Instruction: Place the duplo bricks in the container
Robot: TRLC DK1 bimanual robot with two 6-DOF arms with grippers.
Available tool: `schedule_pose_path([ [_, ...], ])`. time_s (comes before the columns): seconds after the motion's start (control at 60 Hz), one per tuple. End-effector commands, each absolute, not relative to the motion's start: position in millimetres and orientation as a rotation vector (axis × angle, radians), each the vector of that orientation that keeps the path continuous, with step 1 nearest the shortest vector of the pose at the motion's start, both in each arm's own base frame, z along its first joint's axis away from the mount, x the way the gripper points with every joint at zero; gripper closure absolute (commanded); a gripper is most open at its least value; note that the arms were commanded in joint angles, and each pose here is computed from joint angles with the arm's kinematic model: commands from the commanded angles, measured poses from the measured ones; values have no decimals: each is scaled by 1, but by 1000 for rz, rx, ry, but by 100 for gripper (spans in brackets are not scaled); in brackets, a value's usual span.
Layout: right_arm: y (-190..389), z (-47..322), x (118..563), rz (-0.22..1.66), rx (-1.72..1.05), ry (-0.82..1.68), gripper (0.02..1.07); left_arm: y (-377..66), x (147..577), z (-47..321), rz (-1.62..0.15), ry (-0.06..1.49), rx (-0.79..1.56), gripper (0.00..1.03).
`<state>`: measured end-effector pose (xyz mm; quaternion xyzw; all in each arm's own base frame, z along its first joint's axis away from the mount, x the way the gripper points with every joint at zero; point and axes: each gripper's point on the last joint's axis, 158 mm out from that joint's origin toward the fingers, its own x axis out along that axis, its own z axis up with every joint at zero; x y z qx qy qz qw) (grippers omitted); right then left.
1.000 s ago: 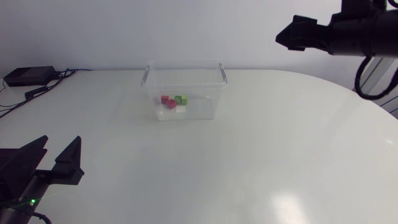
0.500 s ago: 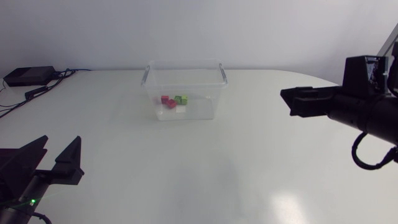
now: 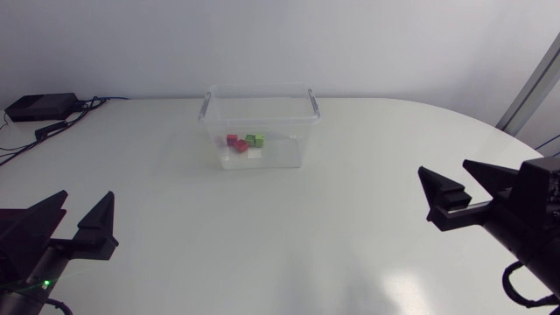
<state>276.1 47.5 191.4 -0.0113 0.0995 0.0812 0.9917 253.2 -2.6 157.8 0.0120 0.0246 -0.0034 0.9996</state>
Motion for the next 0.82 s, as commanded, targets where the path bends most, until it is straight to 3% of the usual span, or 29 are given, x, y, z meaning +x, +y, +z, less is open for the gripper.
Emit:
schedule_pose_path([
  [0.0,40,184,273,139,-29,184,7,-3,254,152,-11,53,20,4],
  [0.8,-2,149,254,-10,0,57,7,-3,254,150,-17,61,-1,4],
])
